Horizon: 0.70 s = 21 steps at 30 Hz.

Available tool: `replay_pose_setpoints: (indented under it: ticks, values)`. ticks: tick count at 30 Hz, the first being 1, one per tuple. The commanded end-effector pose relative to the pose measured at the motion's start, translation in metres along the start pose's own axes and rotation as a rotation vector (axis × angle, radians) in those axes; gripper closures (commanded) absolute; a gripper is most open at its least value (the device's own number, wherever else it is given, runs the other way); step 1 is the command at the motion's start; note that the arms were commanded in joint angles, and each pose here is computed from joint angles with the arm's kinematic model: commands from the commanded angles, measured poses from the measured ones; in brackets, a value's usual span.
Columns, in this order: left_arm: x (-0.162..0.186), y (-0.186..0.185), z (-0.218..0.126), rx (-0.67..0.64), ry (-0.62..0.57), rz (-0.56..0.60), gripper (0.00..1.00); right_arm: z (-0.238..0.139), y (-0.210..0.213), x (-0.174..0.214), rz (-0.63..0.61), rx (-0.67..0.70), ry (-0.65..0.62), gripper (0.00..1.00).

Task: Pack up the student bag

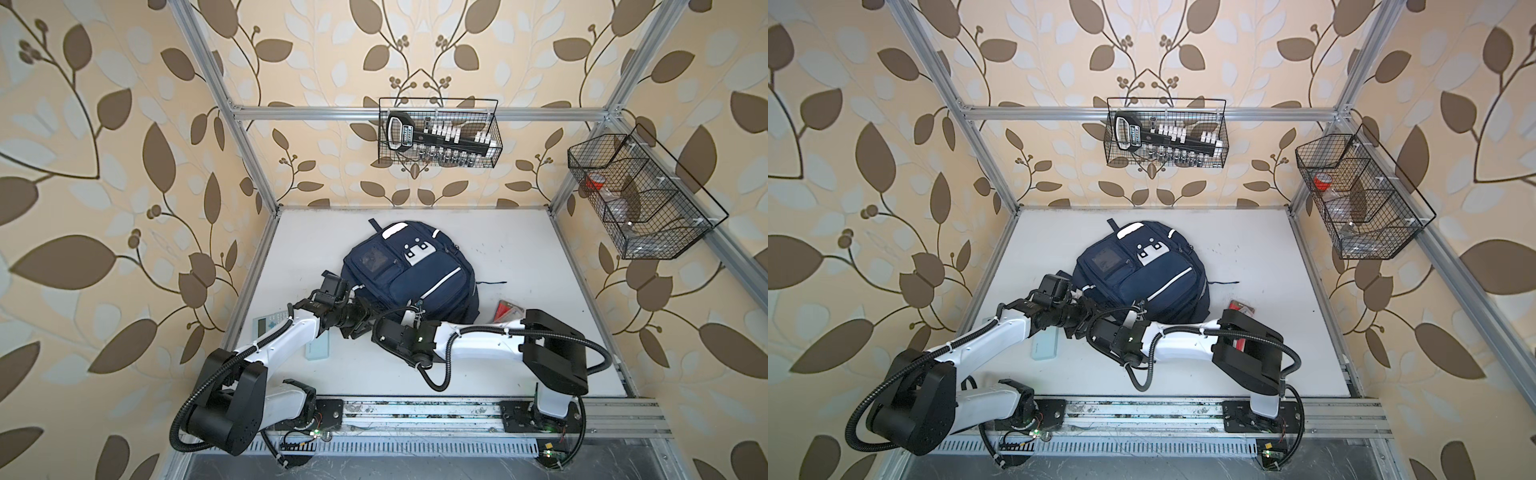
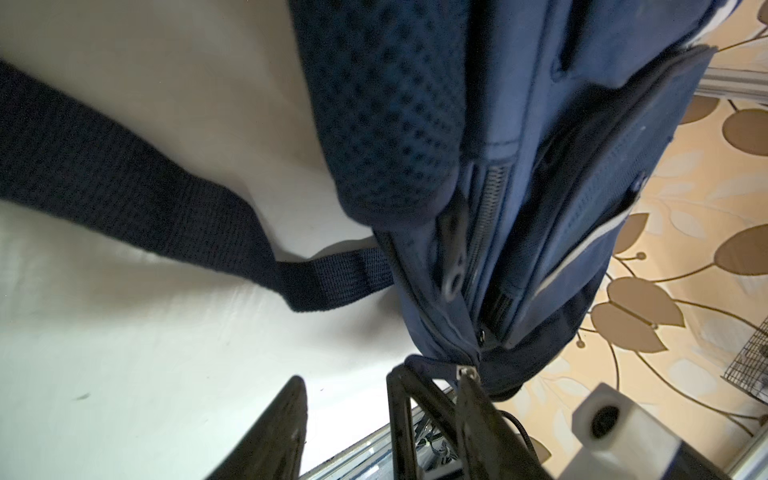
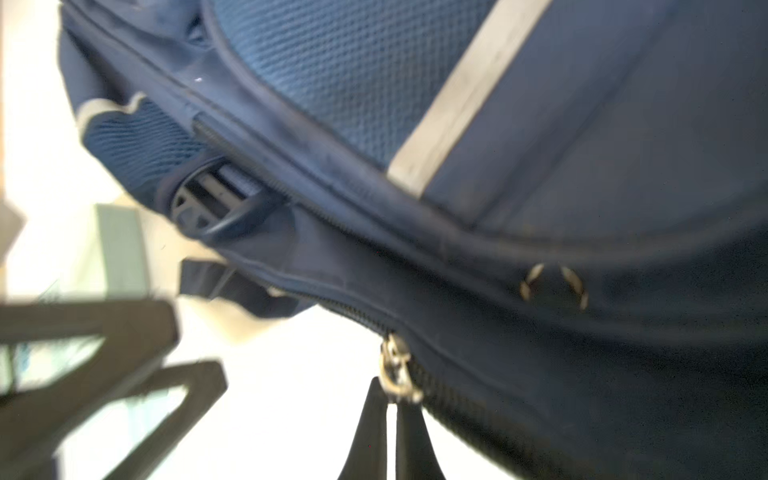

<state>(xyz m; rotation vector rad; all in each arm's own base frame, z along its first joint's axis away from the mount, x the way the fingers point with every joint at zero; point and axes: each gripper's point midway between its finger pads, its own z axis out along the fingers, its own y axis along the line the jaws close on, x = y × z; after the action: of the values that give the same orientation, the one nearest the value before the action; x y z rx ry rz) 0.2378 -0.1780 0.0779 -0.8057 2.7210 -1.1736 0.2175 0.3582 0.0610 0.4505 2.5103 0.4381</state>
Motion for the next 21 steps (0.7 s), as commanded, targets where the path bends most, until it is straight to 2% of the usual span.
replay_pose_setpoints:
  ticks: [1, 6, 9, 11, 13, 14, 21]
  values:
    - [0.007, -0.021, 0.007, 0.071, 0.011, 0.024, 0.42, -0.019, 0.007, 0.000, 0.062, -0.068, 0.046, 1.00]
    - [0.016, -0.026, 0.029, 0.066, 0.050, 0.008, 0.44, -0.029, 0.022, 0.009, 0.021, -0.120, 0.119, 1.00]
    - [0.013, -0.031, 0.035, 0.084, 0.054, -0.004, 0.53, -0.029, 0.019, 0.021, -0.011, -0.084, 0.189, 1.00]
    - [0.009, -0.033, 0.037, 0.078, 0.045, -0.005, 0.67, -0.031, 0.008, 0.029, -0.053, -0.017, 0.238, 1.00]
    - [0.004, -0.032, 0.038, 0.045, 0.030, 0.000, 0.94, -0.036, -0.010, 0.034, -0.107, 0.061, 0.278, 1.00]
    - [0.002, -0.030, 0.038, 0.021, 0.023, -0.001, 1.00, -0.039, -0.021, 0.037, -0.139, 0.093, 0.294, 1.00]
    - [-0.016, 0.005, 0.036, -0.151, -0.060, -0.033, 1.00, -0.076, -0.118, 0.015, -0.283, 0.320, 0.295, 1.00]
